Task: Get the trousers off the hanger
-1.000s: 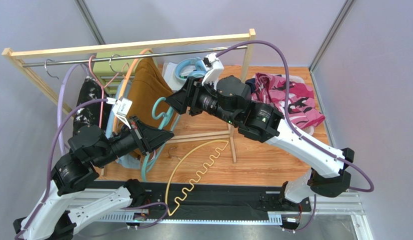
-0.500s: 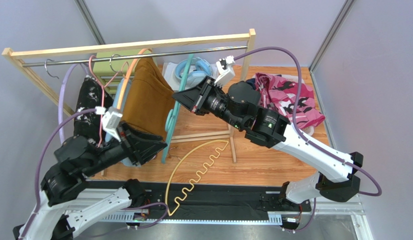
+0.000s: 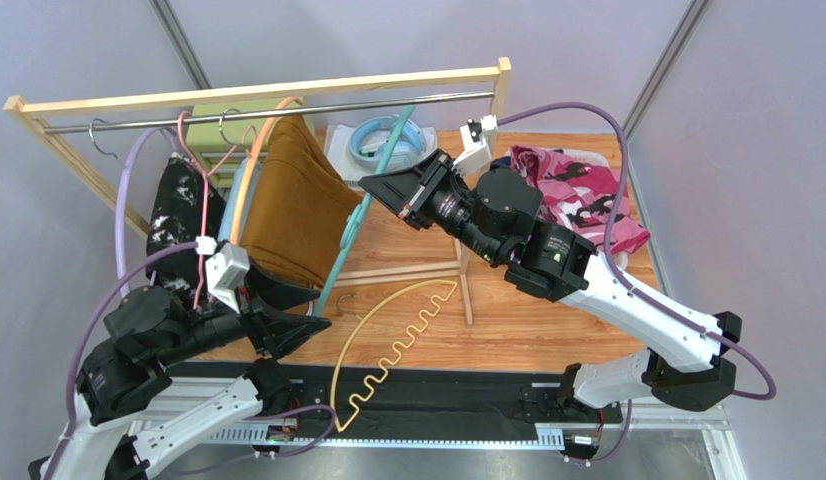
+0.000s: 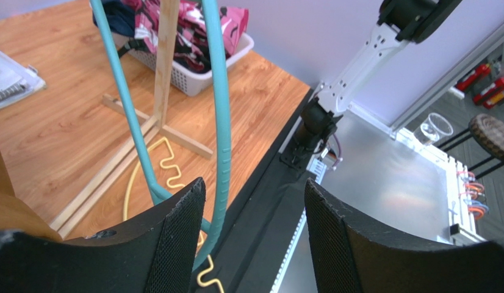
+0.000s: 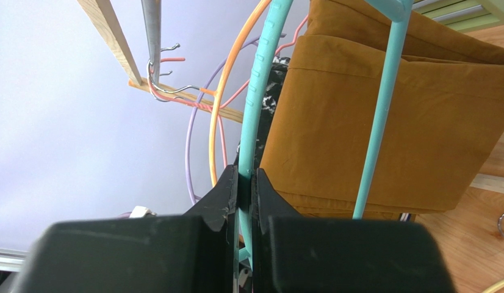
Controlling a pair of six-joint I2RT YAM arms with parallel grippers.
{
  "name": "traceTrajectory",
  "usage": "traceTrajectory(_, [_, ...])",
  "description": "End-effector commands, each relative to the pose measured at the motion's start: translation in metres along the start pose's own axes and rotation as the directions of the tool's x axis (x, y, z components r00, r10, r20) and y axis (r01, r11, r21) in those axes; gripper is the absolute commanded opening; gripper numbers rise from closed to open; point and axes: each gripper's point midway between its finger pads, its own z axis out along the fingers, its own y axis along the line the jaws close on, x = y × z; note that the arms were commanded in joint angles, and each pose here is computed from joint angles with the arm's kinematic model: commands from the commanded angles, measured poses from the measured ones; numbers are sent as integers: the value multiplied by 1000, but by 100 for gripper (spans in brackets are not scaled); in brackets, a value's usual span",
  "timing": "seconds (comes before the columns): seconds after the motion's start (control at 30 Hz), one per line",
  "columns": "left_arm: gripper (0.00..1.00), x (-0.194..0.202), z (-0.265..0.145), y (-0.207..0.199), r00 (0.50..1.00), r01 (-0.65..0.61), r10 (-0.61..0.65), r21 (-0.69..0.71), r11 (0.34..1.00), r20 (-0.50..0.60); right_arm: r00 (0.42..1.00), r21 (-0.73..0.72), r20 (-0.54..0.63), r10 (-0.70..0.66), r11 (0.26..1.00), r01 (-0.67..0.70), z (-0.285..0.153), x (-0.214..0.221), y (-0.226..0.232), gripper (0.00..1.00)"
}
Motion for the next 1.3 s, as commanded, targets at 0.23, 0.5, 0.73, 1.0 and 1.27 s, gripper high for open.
traceTrajectory(0.23, [57, 25, 21, 8, 992, -24, 26, 18, 1000, -120, 991, -119, 41, 125, 986, -120, -22, -26, 39, 0])
traceTrajectory(0.5, [8, 7, 23, 1, 993, 95, -94, 0, 996, -78, 990, -129, -2, 143, 981, -142, -25, -16, 36, 0])
traceTrajectory(0.73, [0, -18, 24, -8, 956, 291, -292, -34, 956, -33, 996, -111, -76, 40, 993, -49, -36, -2, 28, 48])
traceTrajectory(1.0, [0, -51, 31, -27, 941, 338, -339, 41, 940, 7, 982, -82, -87, -166, 984, 159, -79, -3, -3, 73])
traceTrajectory(1.27, [0, -68, 73, -14, 973, 216, -221, 67, 974, 72, 927, -92, -43, -372, 926, 367, -147, -34, -9, 71])
